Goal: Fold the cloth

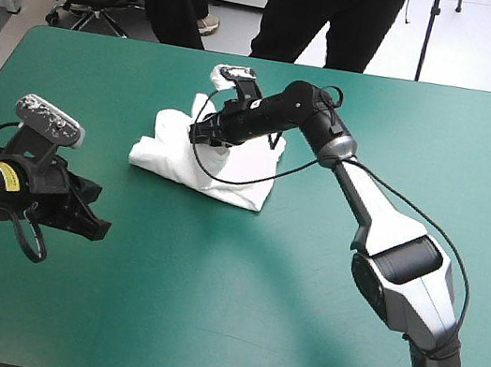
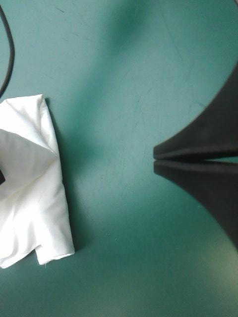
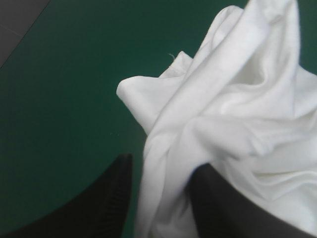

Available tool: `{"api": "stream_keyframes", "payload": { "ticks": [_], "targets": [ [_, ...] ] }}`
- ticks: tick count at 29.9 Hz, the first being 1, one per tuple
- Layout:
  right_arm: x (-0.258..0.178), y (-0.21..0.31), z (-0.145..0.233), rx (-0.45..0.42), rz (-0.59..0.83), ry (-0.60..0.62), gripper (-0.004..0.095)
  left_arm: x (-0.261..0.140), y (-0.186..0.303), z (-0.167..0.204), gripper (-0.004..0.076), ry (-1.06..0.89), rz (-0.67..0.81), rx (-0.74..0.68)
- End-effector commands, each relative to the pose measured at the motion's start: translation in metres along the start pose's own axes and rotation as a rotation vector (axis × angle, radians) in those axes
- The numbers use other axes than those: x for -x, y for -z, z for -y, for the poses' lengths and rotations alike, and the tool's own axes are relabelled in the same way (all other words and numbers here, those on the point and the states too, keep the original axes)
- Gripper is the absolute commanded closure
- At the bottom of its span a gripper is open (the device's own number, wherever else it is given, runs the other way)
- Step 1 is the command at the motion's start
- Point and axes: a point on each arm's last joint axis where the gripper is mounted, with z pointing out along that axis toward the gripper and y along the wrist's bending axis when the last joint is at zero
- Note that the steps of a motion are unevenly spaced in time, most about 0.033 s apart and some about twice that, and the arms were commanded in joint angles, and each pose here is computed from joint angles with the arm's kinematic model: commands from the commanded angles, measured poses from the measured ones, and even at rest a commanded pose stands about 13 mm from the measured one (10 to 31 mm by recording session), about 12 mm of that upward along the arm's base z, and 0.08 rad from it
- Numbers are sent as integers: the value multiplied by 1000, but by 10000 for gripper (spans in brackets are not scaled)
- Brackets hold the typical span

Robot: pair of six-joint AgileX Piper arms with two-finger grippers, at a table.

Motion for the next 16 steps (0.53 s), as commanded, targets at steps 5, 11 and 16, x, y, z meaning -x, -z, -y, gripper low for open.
{"api": "stream_keyframes", "payload": {
  "ticks": [5, 11, 16],
  "targets": [
    [22, 38, -29, -10, 78, 98, 313, -2, 8, 5, 741, 33, -16, -47],
    [25, 43, -17, -187, 60, 268, 336, -2, 8, 5, 741, 43, -19, -47],
    [19, 47, -4, -322, -35, 362, 340, -3, 8, 5, 741, 66, -25, -50]
  ]
}}
